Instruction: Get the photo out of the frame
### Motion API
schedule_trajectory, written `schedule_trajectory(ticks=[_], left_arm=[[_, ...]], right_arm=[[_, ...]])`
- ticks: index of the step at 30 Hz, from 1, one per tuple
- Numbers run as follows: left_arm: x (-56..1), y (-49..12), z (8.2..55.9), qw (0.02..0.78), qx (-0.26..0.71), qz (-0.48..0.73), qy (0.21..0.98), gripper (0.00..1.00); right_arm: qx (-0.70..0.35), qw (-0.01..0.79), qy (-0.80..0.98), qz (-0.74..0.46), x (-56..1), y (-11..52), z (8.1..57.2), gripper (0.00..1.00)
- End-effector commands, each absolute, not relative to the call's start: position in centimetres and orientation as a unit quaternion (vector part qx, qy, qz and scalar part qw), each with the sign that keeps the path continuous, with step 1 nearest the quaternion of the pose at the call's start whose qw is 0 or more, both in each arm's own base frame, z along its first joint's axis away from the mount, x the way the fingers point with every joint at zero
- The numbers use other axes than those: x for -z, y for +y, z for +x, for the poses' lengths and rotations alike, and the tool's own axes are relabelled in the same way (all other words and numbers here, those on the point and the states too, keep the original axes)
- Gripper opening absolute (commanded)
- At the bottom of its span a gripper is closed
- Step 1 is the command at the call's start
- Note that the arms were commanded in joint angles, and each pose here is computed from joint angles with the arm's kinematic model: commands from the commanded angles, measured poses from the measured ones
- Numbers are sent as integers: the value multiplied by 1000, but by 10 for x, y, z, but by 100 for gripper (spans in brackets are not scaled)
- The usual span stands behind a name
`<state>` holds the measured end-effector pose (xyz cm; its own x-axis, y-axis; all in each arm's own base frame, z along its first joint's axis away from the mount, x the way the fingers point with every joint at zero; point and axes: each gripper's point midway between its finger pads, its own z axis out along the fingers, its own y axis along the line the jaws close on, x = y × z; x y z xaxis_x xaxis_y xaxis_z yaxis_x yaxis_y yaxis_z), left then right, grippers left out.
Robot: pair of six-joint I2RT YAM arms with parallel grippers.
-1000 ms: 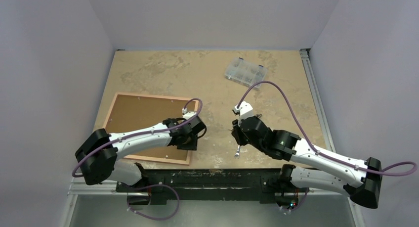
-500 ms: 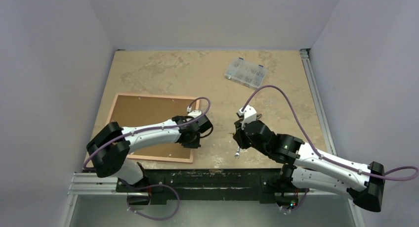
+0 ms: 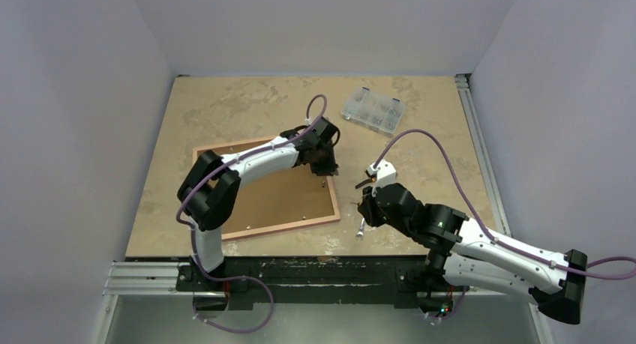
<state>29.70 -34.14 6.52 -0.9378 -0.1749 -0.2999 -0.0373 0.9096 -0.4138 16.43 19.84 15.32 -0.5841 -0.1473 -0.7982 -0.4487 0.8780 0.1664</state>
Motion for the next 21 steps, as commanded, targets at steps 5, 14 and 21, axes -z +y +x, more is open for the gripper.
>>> schedule_trajectory(ticks=[5,14,21], left_arm=[[-133,-304,297,256,242,11,936,50],[-102,-204,195,265,207,63,940,66],[-86,-194,158,283,140,126,940,76]], right_arm=[[-182,432,870,-152,-169,204,172,0],[-177,440,863,-176,-167,221,182,0],[-196,440,856,-191,-170,235,183,0]])
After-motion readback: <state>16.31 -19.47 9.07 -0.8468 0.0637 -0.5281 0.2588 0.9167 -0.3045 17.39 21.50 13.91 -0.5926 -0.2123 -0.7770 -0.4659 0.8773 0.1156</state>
